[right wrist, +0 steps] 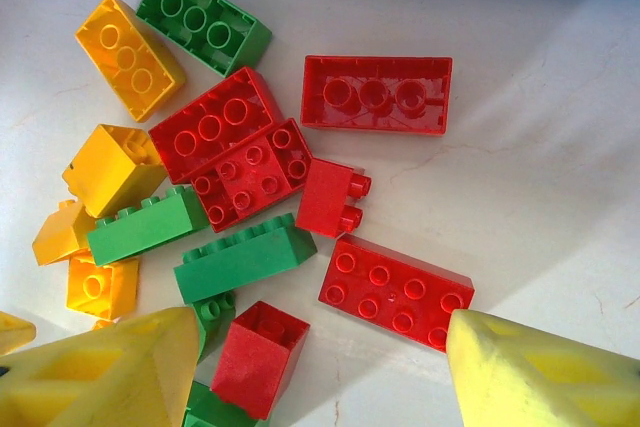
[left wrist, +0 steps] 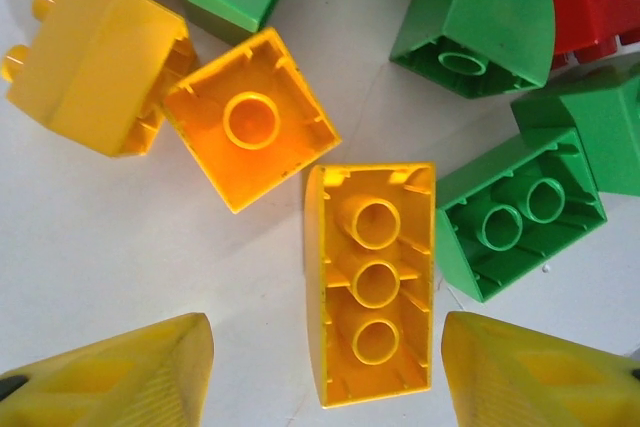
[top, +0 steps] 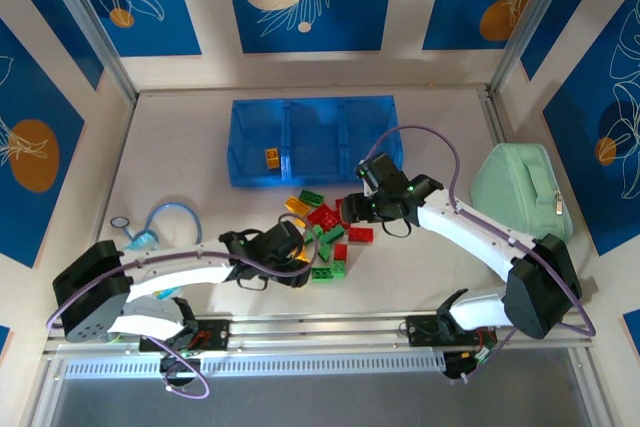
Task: Sort the legos into containers by color
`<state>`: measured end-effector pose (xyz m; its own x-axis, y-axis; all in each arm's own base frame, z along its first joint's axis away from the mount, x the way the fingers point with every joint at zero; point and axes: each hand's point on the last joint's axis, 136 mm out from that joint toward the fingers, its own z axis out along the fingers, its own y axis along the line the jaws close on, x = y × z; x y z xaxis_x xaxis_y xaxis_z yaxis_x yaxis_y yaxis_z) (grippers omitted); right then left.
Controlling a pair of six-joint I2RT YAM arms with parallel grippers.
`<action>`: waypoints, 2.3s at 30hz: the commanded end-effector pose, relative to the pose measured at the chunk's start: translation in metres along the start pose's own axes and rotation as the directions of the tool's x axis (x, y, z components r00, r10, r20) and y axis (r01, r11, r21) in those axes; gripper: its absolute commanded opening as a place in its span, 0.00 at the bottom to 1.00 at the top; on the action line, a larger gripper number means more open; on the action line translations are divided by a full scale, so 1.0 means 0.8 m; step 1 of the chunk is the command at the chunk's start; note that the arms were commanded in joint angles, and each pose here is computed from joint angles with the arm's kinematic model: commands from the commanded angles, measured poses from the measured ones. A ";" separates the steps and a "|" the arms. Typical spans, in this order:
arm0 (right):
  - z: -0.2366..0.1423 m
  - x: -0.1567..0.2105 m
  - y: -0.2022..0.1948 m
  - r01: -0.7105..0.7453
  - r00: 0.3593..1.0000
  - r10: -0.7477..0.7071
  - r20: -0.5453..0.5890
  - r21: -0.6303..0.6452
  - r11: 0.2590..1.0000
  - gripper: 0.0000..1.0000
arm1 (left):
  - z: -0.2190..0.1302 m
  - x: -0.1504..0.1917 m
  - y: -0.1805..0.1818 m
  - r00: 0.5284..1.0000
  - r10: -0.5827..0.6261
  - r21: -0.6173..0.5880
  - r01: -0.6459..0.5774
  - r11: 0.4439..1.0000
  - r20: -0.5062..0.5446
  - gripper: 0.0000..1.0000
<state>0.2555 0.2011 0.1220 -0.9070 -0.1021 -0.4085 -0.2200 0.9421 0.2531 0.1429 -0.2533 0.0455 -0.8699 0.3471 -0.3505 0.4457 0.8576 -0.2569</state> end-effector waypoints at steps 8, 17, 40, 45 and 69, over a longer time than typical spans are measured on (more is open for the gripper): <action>0.000 0.006 -0.004 -0.021 1.000 0.021 -0.007 -0.003 1.000 0.67 | 0.018 0.009 -0.018 0.998 0.022 0.017 -0.022 1.000 -0.051 0.62; 0.001 0.011 -0.008 -0.031 1.000 0.031 -0.001 -0.003 1.000 0.66 | 0.031 0.007 -0.017 0.999 0.006 -0.006 -0.006 1.000 -0.050 0.56; 0.012 0.020 -0.022 -0.064 0.998 0.064 -0.003 -0.012 0.998 0.62 | -0.039 -0.059 0.012 0.992 -0.003 -0.138 0.020 0.990 0.124 0.30; 0.007 0.015 -0.020 -0.067 0.998 0.067 0.010 -0.019 0.998 0.62 | -0.079 -0.112 0.043 0.968 -0.083 -0.098 0.109 0.989 0.237 0.30; 0.002 0.037 -0.024 -0.095 0.993 0.096 -0.067 0.015 0.995 0.62 | -0.054 -0.290 0.226 0.905 -0.291 -0.175 0.356 0.918 0.311 0.36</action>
<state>0.2386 0.1815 0.0987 -0.9388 -0.0401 -0.3423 -0.1412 0.9507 0.2761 0.4029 -0.1627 0.1192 -0.8476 -0.0770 -0.5251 0.0400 0.9773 -0.2079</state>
